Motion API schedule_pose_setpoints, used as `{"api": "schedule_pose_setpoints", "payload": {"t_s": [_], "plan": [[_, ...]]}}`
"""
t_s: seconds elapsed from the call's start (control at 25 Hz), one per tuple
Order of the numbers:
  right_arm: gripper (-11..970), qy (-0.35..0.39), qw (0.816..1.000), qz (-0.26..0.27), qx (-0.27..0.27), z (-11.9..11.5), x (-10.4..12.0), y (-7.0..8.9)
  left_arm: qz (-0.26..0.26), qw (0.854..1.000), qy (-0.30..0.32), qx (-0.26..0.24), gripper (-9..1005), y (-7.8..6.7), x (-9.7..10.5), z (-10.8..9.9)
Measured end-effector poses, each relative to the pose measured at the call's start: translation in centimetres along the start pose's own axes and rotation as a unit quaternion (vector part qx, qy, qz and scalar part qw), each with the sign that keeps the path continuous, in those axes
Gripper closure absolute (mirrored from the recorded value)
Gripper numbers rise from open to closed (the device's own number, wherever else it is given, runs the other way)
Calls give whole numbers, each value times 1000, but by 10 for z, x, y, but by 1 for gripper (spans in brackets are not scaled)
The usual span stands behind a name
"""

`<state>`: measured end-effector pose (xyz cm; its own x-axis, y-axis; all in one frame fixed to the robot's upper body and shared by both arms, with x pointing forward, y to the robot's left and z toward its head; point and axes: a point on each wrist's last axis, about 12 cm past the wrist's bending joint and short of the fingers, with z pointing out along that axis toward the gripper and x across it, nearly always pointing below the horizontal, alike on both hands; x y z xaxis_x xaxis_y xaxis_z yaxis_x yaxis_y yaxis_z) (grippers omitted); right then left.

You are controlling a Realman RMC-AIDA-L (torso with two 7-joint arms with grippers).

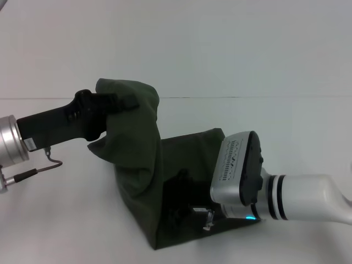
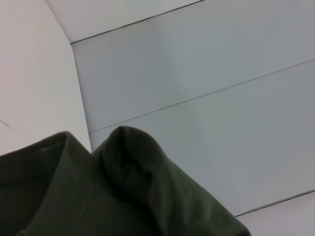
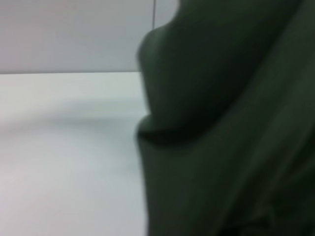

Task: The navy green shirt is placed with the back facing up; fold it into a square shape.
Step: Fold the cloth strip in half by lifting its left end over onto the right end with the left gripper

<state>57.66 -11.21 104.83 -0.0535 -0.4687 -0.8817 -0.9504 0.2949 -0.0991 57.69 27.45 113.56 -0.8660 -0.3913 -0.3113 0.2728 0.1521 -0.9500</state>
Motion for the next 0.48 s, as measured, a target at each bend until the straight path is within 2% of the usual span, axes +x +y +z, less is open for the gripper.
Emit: {"api": "schedule_pose_setpoints", "payload": {"t_s": [0.48], "plan": [[960,-10,999,-27,-31,11,-13,14,1,1000,-9,18,886,-3,1,-7]]}}
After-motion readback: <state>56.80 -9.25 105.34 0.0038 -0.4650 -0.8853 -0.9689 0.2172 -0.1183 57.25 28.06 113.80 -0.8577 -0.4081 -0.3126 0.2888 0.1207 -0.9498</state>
